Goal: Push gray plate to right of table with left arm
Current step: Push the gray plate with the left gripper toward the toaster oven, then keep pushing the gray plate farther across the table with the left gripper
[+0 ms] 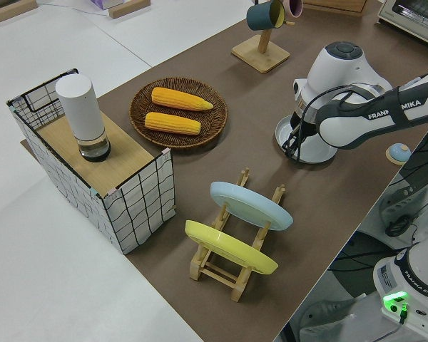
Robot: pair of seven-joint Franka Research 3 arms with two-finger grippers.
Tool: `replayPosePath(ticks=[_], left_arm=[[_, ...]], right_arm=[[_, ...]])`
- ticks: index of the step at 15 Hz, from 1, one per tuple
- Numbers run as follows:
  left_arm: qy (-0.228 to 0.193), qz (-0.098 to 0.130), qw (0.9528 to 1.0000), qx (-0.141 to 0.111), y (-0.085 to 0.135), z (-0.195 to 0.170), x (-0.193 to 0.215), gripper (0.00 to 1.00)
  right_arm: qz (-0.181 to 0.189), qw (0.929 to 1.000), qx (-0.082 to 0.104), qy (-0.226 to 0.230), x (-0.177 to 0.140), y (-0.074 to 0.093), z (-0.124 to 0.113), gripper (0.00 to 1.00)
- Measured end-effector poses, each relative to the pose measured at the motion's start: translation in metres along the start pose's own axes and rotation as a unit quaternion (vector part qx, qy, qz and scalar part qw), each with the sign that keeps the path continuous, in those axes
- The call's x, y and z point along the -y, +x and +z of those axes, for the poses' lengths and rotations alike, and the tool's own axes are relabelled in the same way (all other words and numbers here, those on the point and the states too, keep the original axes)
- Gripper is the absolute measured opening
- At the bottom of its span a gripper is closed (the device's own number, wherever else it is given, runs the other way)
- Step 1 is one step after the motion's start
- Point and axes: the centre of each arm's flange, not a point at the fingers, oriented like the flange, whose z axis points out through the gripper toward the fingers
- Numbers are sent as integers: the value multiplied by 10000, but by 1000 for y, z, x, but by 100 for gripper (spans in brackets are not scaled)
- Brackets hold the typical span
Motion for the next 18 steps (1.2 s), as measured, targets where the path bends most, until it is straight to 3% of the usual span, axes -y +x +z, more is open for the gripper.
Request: replayPosePath(ticks=[4, 18], left_arm=[[-55, -178, 9998, -109, 1, 2, -43, 1], [-356, -744, 9965, -124, -5, 7, -232, 1]], right_arm=[[0, 10000, 0, 0, 0, 0, 0, 99], [0, 10000, 0, 0, 0, 0, 0, 99]])
